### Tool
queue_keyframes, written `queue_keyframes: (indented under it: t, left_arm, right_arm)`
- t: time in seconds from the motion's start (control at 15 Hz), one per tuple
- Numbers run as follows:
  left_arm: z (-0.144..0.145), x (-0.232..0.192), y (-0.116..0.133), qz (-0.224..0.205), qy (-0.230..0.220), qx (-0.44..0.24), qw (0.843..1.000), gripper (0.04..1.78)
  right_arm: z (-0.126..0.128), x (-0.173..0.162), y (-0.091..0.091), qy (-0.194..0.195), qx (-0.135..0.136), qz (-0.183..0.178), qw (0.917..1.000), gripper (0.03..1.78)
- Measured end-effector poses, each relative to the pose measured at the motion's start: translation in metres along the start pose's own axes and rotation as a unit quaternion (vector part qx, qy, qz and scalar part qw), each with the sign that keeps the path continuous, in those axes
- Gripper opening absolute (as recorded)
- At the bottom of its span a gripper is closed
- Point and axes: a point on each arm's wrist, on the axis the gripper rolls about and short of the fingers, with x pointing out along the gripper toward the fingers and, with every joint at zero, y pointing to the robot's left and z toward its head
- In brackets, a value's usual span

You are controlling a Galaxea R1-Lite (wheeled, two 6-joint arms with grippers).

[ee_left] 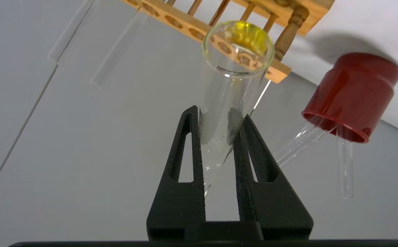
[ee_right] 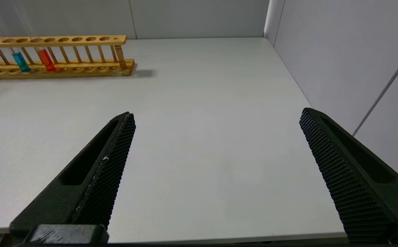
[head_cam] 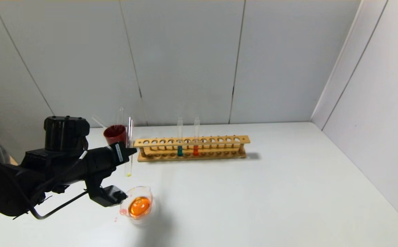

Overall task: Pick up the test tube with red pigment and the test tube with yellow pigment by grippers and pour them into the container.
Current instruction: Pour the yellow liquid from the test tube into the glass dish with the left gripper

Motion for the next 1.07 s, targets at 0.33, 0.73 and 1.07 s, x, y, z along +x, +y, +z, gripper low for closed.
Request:
queue_keyframes:
  t: [0.33, 0.73, 1.07]
  left_arm:
    - [-0.0006, -0.0035, 0.0012, 0.006, 0.010, 0.007, 1.000, 0.30]
    - [-0.0002, -0.0075, 0.0019, 0.013, 0.022, 0.015, 1.000, 0.30]
    - [-0.0024, -0.0096, 0.0037, 0.028, 0.048, 0.024, 0.998, 0.30]
  right_arm:
    - [0.0000, 0.0000, 0.0000, 0.000, 0.000, 0.000, 1.0000, 1.75]
    - [0.0000, 0.0000, 0.0000, 0.000, 0.000, 0.000, 1.0000, 1.75]
    - [0.0000, 0.0000, 0.0000, 0.000, 0.000, 0.000, 1.0000, 1.75]
